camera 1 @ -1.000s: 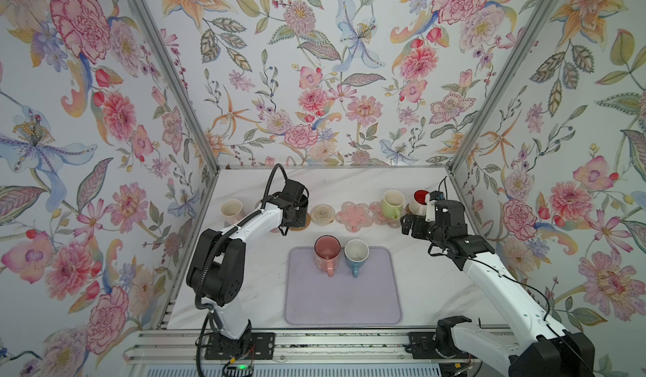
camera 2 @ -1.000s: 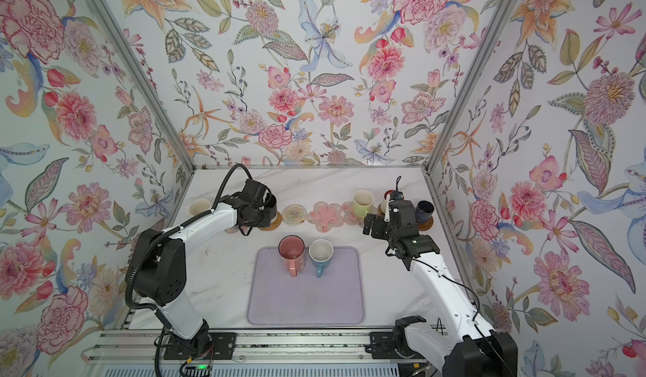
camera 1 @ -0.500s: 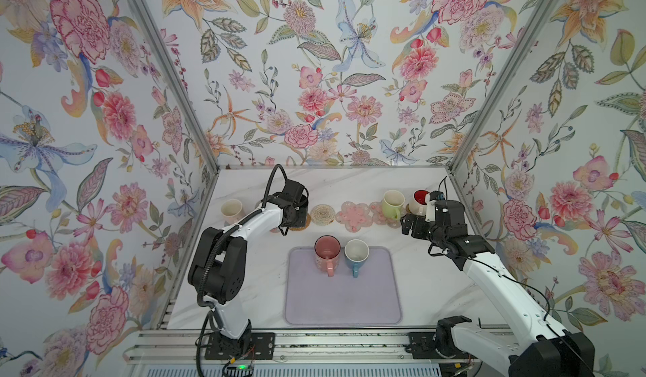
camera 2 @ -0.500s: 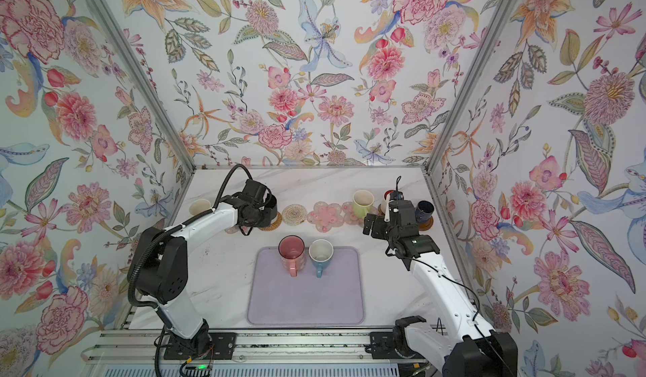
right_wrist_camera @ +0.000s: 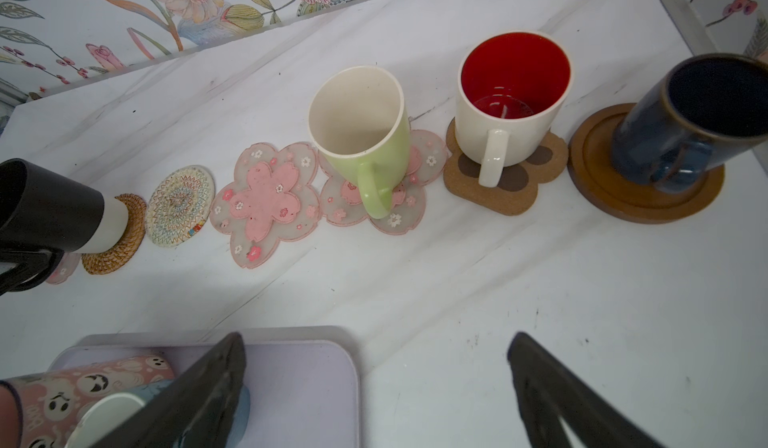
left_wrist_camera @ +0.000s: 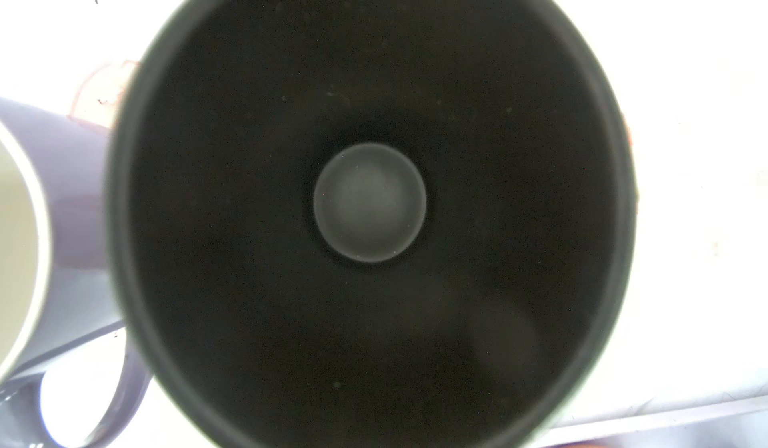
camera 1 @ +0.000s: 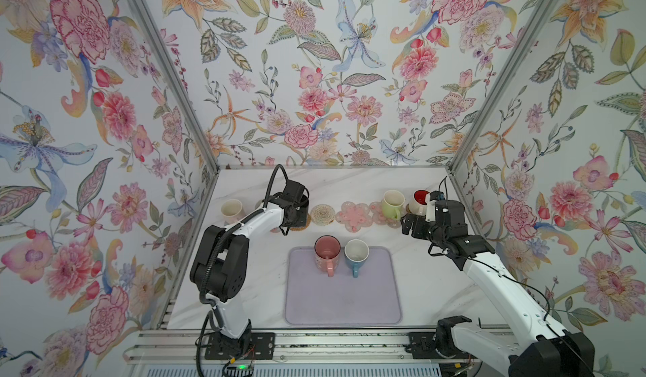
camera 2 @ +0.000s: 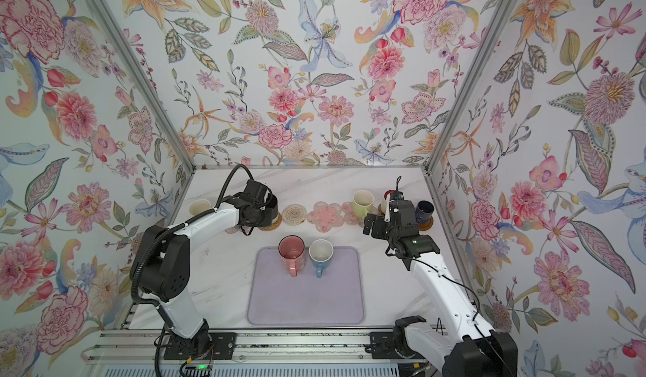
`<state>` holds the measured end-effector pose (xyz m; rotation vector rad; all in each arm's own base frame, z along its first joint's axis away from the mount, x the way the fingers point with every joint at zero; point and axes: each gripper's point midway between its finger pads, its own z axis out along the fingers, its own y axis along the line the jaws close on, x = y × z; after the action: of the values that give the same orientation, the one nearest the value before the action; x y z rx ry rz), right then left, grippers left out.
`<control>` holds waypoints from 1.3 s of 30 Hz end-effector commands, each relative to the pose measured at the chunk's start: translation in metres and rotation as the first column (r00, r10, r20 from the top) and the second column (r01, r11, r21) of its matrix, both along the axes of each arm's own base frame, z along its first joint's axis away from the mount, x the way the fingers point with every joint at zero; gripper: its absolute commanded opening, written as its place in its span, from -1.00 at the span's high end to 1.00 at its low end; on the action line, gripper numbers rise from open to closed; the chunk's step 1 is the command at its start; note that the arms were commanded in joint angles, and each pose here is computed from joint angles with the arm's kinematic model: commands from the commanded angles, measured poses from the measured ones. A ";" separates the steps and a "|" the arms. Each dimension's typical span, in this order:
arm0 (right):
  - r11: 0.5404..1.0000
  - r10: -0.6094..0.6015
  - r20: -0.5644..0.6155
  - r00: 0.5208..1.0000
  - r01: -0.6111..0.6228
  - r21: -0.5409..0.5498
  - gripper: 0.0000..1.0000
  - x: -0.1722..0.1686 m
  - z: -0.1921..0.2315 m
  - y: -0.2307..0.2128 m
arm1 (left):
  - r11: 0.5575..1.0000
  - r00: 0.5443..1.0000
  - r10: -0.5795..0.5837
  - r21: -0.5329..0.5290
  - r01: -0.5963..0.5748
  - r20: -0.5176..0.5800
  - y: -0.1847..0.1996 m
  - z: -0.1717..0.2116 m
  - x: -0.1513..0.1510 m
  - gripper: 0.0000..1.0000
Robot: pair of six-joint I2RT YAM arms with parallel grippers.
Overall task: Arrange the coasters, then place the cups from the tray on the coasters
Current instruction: 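Lower the black mug onto the rattan coaster with the left gripper, then open the left gripper and withdraw while the right gripper moves over the blue-handled mug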
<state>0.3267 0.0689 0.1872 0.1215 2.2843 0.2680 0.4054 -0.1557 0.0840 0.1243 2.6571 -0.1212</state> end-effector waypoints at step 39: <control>1.000 -0.002 -0.009 1.000 0.002 0.014 -0.98 -0.003 -0.003 -0.001 | 0.998 0.998 0.062 0.011 -0.062 0.030 0.016 0.003 -0.005 0.08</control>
<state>0.3267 0.0680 0.1866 0.1248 2.2855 0.2696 0.4018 -0.1514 0.0749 0.0787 2.6510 -0.1199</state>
